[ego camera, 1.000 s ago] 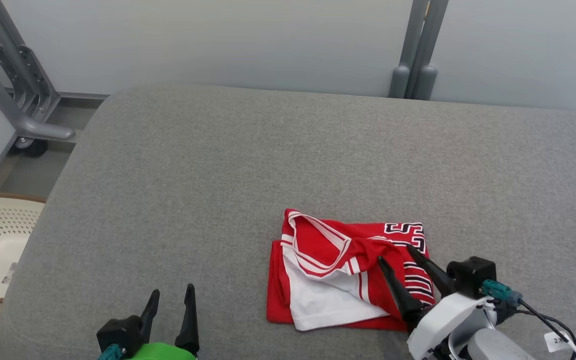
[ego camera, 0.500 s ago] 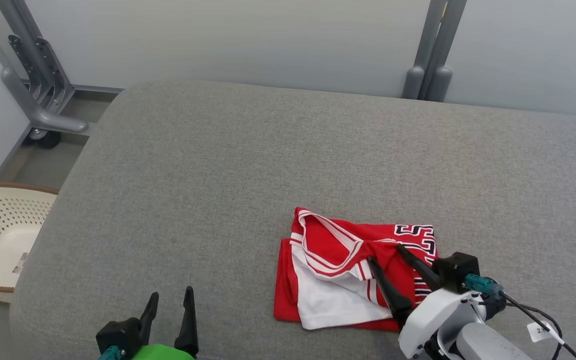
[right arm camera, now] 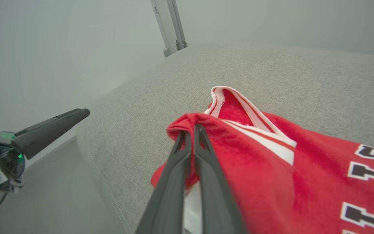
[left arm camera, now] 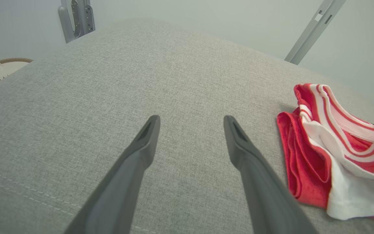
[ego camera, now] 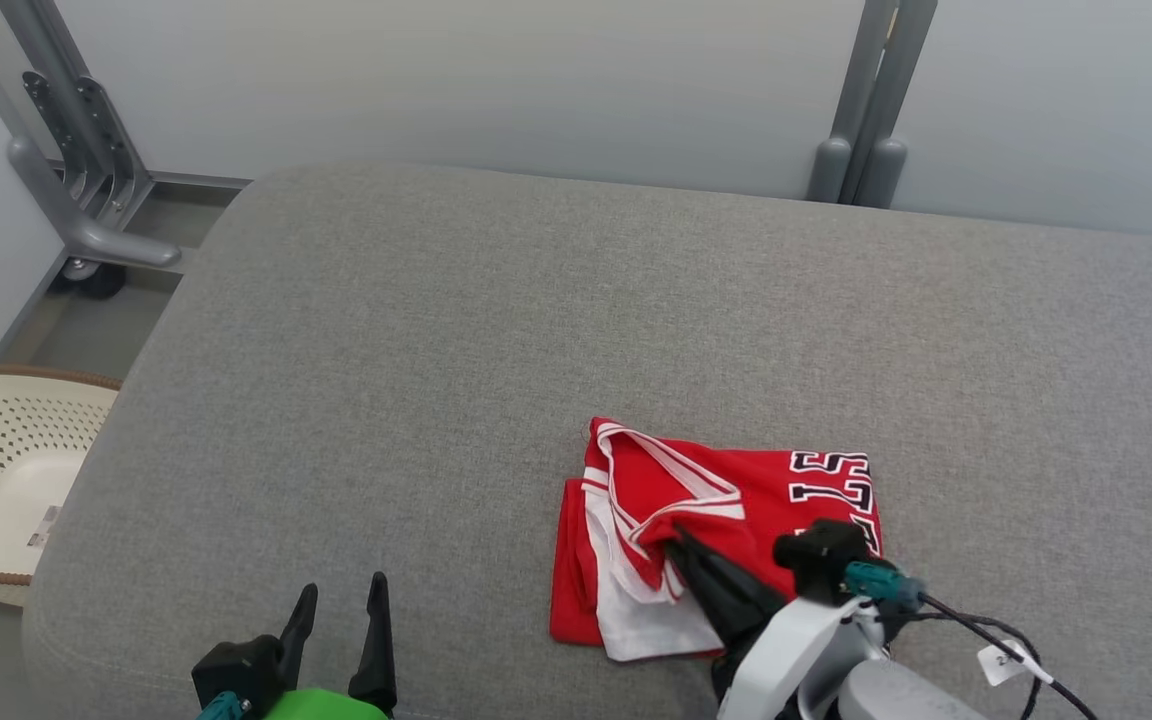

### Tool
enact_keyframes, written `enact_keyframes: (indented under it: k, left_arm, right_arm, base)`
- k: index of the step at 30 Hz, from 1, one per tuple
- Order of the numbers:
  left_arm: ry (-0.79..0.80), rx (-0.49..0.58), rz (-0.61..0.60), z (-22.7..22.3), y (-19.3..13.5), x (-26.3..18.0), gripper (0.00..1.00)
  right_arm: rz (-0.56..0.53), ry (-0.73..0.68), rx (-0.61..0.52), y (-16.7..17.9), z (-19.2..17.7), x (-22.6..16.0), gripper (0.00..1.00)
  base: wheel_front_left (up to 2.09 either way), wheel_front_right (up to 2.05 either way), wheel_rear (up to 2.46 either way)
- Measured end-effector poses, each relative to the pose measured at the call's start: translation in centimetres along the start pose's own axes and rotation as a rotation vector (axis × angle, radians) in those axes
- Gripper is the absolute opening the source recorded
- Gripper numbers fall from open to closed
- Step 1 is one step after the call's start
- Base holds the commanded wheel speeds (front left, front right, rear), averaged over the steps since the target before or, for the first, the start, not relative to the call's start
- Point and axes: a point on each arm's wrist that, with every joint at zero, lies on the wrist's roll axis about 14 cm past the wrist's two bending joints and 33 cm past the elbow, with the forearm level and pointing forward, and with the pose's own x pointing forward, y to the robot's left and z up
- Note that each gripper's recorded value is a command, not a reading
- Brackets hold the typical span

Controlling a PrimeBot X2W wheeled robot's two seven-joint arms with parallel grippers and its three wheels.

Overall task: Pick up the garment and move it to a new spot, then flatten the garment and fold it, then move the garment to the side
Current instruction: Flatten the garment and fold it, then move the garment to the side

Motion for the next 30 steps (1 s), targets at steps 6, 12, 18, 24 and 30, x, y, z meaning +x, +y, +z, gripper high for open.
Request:
enact_keyframes:
  k: [6, 12, 18, 24, 30]
  left_arm:
    - [-0.013, 0.005, -0.004, 0.3, 0.0, -0.2, 1.0]
    - [-0.014, 0.009, -0.006, 0.3, 0.1, -0.2, 1.0]
    - [-0.014, 0.012, -0.031, 0.3, -0.7, 0.1, 1.0]
    - [0.002, 0.02, -0.067, 0.0, -1.8, 0.6, 1.0]
    - [0.01, 0.026, -0.079, -0.1, -2.3, 1.0, 1.0]
  right_arm:
    - [0.145, 0.117, 0.093, 5.8, -2.0, 0.1, 0.81]
    - [0.22, 0.164, 0.154, 7.9, -2.2, -1.1, 1.0]
    - [0.029, -0.043, 0.129, 0.1, 2.7, -2.3, 1.0]
    - [-0.253, -0.033, 0.052, -9.0, 1.9, -4.5, 1.0]
    - [-0.361, 0.049, 0.057, -12.0, -1.1, -4.9, 1.0]
  base:
    - [0.0, 0.0, 0.0]
    - [0.0, 0.0, 0.0]
    - [0.0, 0.0, 0.0]
    - [0.0, 0.0, 0.0]
    - [0.0, 0.0, 0.0]
